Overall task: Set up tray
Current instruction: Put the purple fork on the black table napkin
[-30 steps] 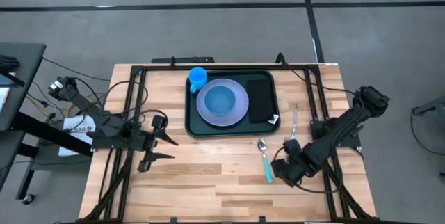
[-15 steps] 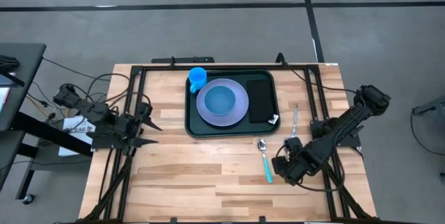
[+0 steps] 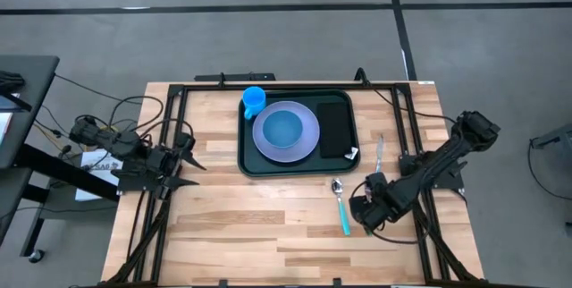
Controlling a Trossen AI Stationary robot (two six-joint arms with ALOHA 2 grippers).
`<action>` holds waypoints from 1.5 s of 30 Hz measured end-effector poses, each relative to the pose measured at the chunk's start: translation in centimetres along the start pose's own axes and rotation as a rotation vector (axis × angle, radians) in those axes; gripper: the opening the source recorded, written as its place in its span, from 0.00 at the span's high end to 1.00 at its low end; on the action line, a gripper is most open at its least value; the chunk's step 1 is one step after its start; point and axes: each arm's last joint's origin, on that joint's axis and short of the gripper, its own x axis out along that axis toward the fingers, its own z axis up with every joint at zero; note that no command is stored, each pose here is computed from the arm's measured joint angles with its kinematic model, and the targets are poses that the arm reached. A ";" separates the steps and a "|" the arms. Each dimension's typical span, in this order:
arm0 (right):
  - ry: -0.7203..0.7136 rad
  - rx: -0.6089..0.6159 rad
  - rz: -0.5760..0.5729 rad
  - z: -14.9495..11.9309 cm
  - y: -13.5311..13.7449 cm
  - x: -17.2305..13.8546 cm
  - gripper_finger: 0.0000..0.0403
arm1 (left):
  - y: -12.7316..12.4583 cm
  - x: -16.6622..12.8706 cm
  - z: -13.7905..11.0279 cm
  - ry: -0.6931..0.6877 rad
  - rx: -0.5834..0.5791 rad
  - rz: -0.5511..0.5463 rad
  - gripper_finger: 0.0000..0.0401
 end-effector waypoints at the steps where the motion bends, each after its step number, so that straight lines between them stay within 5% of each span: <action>1: 0.004 -0.006 -0.002 0.1 -0.1 0.4 0.35 | 0.0 0.0 0.0 0.000 0.000 0.000 0.55; 25: 0.095 -0.002 0.079 1.6 -0.8 5.5 0.35 | 0.0 0.0 0.0 0.005 0.007 0.012 0.55; 45: 0.123 -0.037 0.092 1.8 -0.1 5.1 0.35 | 0.0 0.0 0.0 0.005 0.028 0.012 0.55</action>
